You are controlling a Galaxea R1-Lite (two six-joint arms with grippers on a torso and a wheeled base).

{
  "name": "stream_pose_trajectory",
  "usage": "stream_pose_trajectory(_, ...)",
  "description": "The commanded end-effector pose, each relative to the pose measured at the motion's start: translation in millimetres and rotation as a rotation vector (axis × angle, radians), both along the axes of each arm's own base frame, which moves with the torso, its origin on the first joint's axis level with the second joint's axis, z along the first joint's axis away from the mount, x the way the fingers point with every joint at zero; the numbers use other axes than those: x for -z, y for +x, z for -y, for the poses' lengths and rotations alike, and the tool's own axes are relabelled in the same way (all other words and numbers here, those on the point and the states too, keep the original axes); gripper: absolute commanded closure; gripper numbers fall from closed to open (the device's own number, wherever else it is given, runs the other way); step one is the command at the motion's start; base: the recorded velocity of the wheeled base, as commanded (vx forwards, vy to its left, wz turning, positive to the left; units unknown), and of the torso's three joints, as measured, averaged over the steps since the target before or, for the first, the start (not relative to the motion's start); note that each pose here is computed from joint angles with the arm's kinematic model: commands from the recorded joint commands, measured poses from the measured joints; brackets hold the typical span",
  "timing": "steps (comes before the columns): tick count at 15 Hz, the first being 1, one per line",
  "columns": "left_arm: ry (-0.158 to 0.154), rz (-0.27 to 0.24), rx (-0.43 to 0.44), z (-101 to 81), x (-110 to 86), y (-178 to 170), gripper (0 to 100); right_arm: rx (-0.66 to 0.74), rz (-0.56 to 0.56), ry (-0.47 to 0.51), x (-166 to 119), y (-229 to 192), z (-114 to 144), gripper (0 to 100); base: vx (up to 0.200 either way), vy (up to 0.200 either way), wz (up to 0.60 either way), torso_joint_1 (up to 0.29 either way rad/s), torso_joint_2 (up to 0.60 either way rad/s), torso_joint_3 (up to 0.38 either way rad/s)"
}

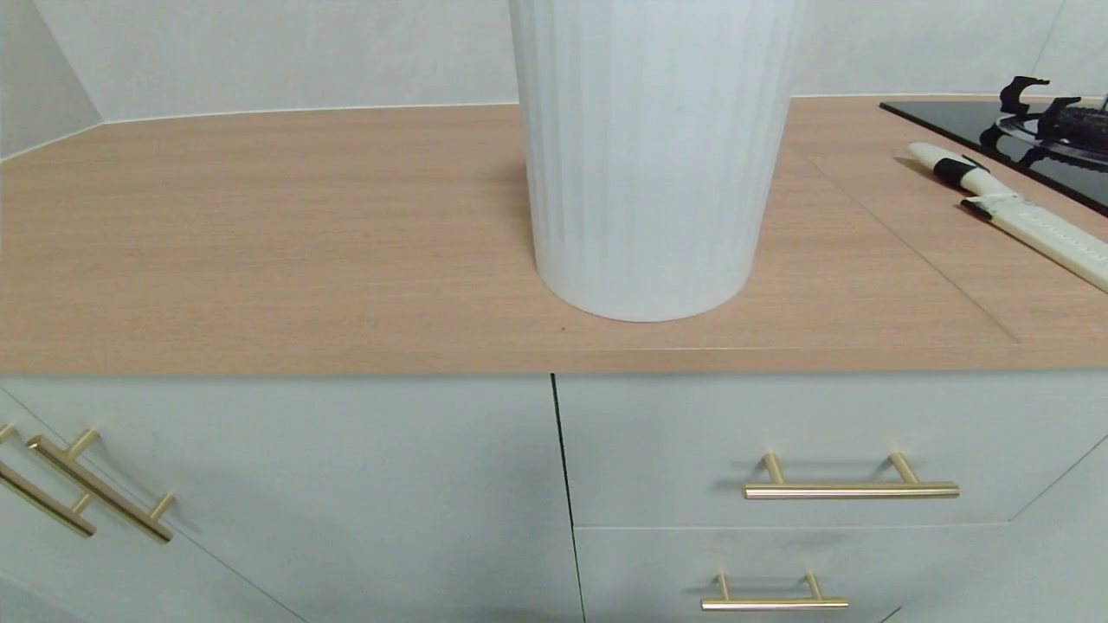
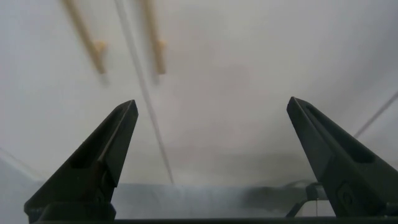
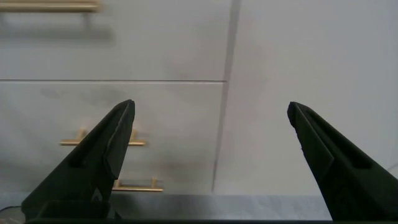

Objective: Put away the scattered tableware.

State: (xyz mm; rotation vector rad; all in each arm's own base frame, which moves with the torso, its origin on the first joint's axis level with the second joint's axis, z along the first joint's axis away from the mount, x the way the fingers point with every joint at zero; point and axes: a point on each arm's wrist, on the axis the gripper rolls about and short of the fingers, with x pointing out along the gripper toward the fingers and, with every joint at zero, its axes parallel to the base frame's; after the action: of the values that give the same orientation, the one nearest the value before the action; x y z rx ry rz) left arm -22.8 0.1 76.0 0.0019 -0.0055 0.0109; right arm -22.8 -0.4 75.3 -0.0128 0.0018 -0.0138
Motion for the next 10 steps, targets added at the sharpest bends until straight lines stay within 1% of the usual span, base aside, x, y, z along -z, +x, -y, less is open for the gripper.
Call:
stream_pose_trajectory(1,0.000,-0.001,0.000,0.0,0.0,0.0,0,0.002,-0.001,-0.001,-0.1,0.1,0.0,0,0.000,0.000,0.00,0.000,0.00,0.000)
stream_pose_trajectory(10,0.000,-0.001,0.000,0.0,0.0,0.0,0,0.002,-0.001,-0.001,-0.1,0.1,0.0,0,0.000,0.000,0.00,0.000,0.00,0.000)
